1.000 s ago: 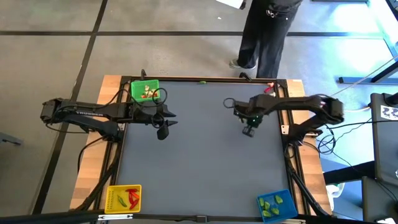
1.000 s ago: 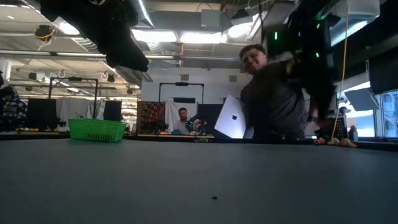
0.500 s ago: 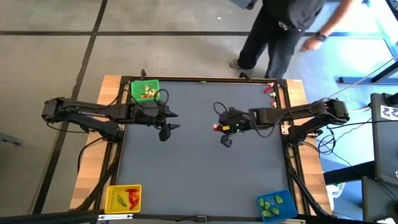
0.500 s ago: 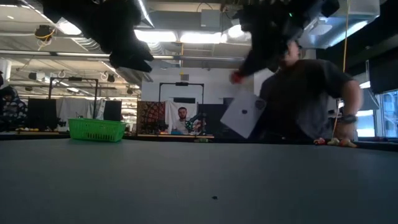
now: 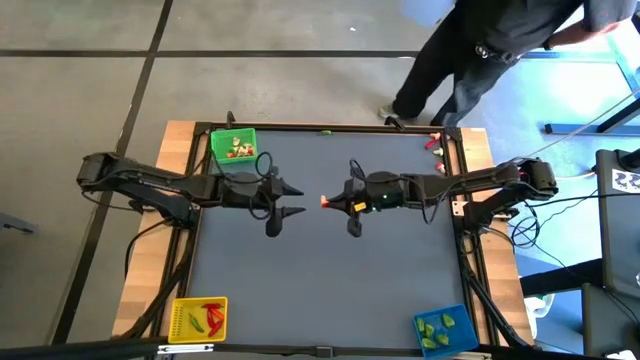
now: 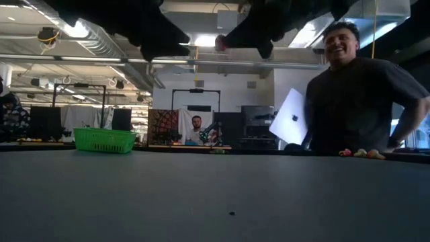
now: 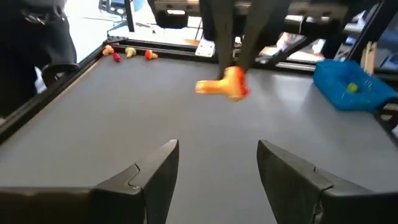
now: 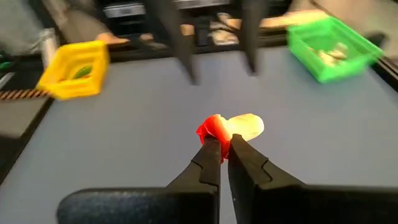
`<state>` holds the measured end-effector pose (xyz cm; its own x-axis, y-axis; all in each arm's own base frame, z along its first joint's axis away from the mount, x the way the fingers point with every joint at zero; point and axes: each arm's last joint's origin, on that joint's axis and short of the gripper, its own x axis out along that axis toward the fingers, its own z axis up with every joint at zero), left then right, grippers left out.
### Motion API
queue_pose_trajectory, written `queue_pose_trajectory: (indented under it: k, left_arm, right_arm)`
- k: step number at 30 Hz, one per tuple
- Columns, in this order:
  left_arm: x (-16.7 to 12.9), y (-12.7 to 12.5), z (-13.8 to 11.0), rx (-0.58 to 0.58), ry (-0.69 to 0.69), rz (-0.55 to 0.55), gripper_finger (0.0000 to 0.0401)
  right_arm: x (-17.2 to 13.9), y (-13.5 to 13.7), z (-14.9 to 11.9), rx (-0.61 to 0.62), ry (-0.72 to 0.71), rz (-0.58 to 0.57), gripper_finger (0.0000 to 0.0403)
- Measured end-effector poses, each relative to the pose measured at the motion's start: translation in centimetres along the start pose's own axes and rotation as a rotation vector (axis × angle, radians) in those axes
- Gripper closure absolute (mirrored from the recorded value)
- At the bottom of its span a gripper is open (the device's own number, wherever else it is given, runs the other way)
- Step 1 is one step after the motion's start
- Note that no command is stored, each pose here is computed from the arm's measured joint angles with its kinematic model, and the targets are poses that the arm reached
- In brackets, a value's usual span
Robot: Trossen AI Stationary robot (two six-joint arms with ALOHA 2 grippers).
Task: Sort produce into baskets
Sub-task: Put the red mushroom into the green bin
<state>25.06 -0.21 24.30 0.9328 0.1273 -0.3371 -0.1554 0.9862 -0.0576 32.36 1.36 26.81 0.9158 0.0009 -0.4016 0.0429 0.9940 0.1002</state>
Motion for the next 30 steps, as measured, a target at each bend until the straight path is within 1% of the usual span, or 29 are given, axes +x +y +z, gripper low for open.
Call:
queue_pose_trajectory:
  k: [4,6,9,12,18,21,23,26,30]
  left_arm:
    - [1.0,0.1,0.0,0.097,-0.038,0.012,0.02]
    - [1.4,0.0,0.0,0.123,-0.058,0.014,0.0204]
    - [1.7,-0.2,0.2,0.174,-0.095,-0.01,0.0209]
    - [2.0,-0.4,0.3,0.239,-0.124,-0.028,0.0215]
    - [2.0,-0.5,0.5,0.466,-0.153,-0.013,0.023]
    - [2.0,-0.5,0.8,0.557,-0.184,-0.012,0.0238]
    - [2.0,-0.6,0.8,0.617,-0.187,-0.011,0.0244]
    - [2.0,-0.6,0.7,0.692,-0.183,-0.007,0.0256]
    - [2.0,-0.5,0.6,0.761,-0.175,-0.002,0.0277]
  right_arm:
    - [0.0,0.4,0.4,-0.095,-0.043,0.12,0.0391]
    - [0.0,0.5,0.7,-0.132,-0.072,0.156,0.0391]
    - [0.0,0.6,0.9,-0.164,-0.096,0.179,0.0391]
    - [0.0,0.4,1.0,-0.182,-0.107,0.165,0.0391]
    - [0.0,0.3,1.1,-0.124,-0.113,0.141,0.0391]
    - [0.4,0.3,1.0,-0.046,-0.113,0.142,0.0391]
    - [0.9,0.3,1.0,-0.023,-0.139,0.147,0.0391]
    - [1.5,0.1,0.9,0.026,-0.152,0.147,0.0391]
    - [1.7,-0.5,0.8,0.057,-0.146,0.133,0.0391]
